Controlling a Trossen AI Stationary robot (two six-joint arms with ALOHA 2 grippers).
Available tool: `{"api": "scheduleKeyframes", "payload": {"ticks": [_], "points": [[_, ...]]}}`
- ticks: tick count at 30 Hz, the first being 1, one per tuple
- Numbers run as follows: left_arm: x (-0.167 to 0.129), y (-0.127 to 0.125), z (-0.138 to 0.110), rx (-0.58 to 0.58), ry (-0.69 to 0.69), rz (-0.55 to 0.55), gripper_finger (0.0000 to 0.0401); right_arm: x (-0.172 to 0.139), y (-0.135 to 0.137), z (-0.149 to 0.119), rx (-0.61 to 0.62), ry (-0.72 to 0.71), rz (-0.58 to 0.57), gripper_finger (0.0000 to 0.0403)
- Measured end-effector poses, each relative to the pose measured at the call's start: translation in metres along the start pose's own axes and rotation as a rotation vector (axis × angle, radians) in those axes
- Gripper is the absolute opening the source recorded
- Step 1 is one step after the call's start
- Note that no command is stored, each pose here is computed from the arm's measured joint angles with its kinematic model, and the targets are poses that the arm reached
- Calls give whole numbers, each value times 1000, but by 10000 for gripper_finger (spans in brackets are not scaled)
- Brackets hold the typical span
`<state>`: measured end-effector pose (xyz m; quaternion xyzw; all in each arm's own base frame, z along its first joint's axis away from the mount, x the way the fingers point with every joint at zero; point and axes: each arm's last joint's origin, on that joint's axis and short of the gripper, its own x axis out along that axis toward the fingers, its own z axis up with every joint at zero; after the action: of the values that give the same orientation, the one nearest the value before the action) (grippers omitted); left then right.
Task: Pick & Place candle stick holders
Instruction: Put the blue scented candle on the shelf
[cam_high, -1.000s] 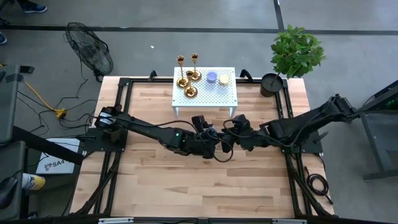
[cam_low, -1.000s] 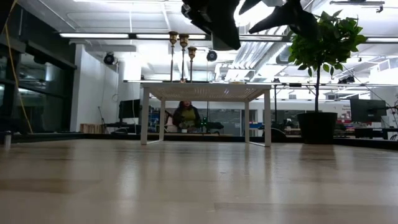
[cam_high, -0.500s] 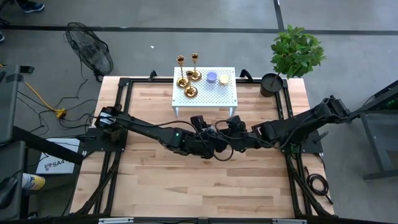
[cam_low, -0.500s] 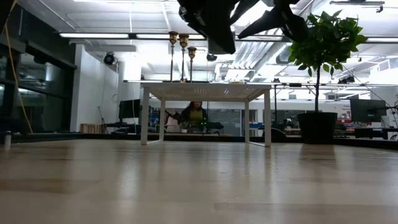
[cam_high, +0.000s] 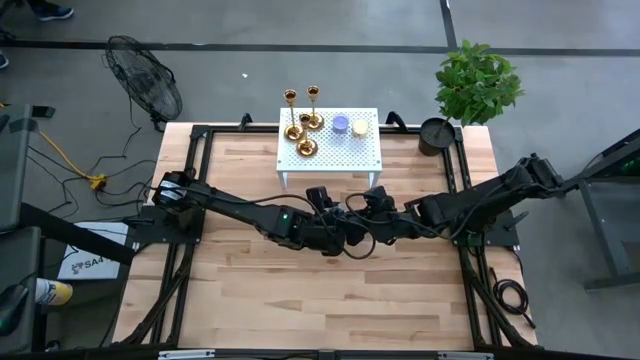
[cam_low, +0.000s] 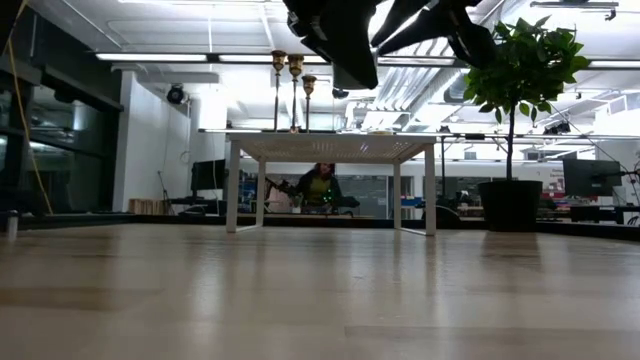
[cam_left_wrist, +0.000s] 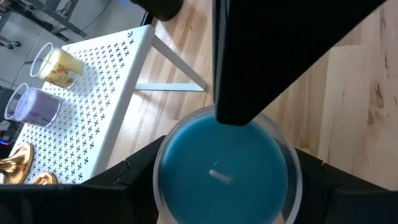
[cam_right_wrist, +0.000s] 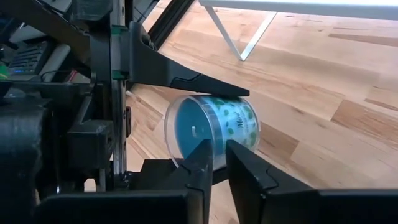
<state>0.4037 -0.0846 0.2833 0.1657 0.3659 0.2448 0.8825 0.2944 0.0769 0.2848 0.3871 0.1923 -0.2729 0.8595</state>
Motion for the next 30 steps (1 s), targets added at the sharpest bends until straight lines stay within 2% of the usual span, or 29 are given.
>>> {"api": "scheduleKeyframes", "payload": {"ticks": [6,11,16,24,30], "points": [[0,0,0,-1,0,-1,240,0,0,0,1,8,4,20],[0,0,0,0,1,-12,240,0,0,-1,1,22,9,19],[0,-1,0,-1,0,-15,240,0,0,-1,-1,34,15,32],[0,0,0,14,-2,-7,240,4,-2,4,10,66,20,80],[0,0,0,16,-1,-5,240,5,-3,5,13,54,11,72]]}}
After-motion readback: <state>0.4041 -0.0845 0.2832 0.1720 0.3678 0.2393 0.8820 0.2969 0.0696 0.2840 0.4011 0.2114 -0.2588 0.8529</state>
